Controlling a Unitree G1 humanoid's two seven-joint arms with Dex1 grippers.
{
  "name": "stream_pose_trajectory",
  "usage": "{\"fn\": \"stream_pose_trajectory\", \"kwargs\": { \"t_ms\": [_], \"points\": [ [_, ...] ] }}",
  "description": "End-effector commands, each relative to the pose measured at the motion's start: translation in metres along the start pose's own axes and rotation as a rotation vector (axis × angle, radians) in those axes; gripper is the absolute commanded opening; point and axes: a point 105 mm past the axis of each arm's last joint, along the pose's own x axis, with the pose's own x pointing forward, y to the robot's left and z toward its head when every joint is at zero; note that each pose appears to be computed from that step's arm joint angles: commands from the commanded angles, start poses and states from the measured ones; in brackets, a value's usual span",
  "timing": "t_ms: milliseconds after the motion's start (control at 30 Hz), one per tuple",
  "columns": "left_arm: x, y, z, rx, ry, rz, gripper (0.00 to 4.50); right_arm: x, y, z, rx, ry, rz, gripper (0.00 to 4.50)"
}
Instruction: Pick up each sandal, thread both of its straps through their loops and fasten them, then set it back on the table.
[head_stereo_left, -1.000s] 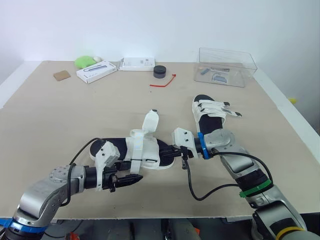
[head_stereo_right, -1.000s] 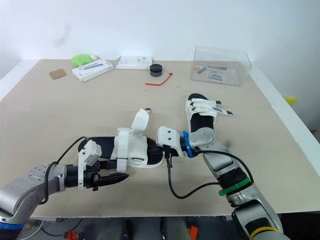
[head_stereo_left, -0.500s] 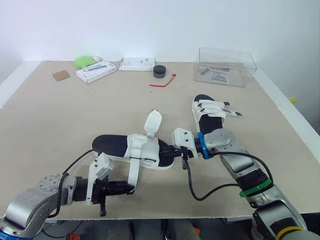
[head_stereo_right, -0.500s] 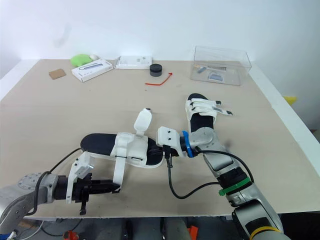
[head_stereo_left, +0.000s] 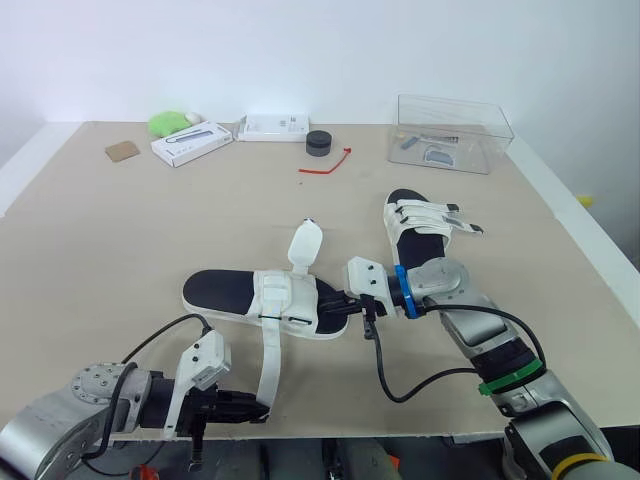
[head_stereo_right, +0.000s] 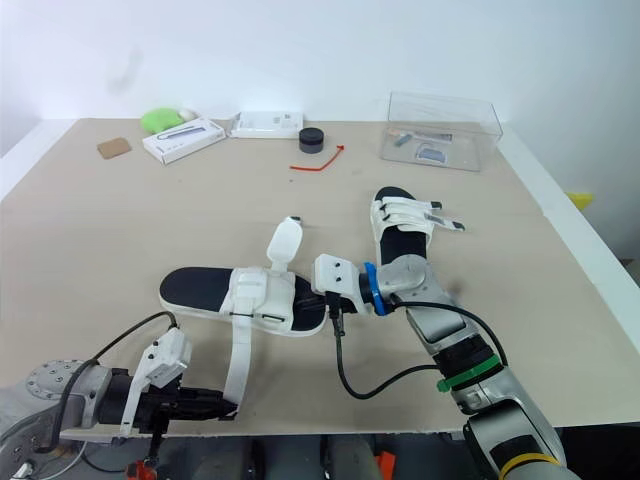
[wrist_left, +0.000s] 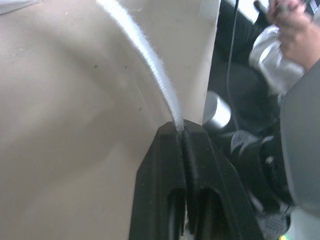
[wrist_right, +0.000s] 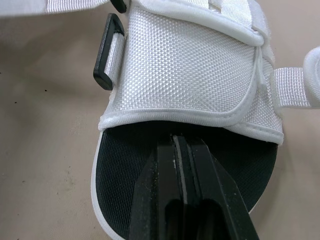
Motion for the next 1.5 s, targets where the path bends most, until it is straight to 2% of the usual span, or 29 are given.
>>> {"fn": "stream_pose_trajectory", "kwargs": {
  "t_ms": [33,100,233,267,367,500,567,700,1000,1133,1233,1367,1500],
  "points": [
    [-0.013,-0.003,0.004,0.182,0.092,0.003,1.6,0.003,0.004,-0.006,0.011,0.017,0.017,0.0],
    [-0.024,0.002,0.009,0.313,0.142,0.031,2.32,0.003,0.004,-0.006,0.009,0.017,0.019,0.0],
    [-0.044,0.019,0.039,0.588,0.161,0.132,4.15,0.002,0.003,-0.006,0.007,0.02,0.021,0.0],
    [-0.049,0.024,0.05,0.694,0.167,0.167,4.29,0.002,0.003,-0.007,0.007,0.02,0.022,0.0],
    [-0.054,0.032,0.067,0.975,0.225,0.202,4.29,0.003,0.001,-0.007,0.006,0.021,0.025,0.0],
    [-0.043,0.036,0.061,1.249,0.275,0.15,4.29,0.005,0.0,-0.006,0.004,0.02,0.028,0.0],
    [-0.036,0.035,0.054,1.316,0.272,0.102,4.29,0.005,-0.001,-0.006,0.003,0.02,0.029,0.0],
    [-0.014,0.03,0.055,1.436,0.19,0.051,4.29,0.004,-0.002,-0.006,0.005,0.023,0.026,0.0],
    [0.015,0.025,0.063,1.479,0.076,0.0,4.29,-0.001,-0.002,-0.009,0.015,0.038,0.012,0.0],
    [0.018,0.019,0.067,1.477,0.048,-0.027,3.11,-0.003,-0.001,-0.011,0.02,0.045,0.008,0.0],
    [0.018,0.017,0.067,1.481,0.047,-0.046,1.61,-0.003,0.0,-0.012,0.022,0.048,0.009,0.0],
    [0.017,0.016,0.071,1.447,0.021,-0.035,0.08,-0.003,-0.001,-0.011,0.022,0.05,0.009,0.0],
    [0.009,0.027,0.091,1.212,-0.096,0.078,0.08,-0.003,-0.001,-0.011,0.019,0.052,0.01,0.0]
  ]
}}
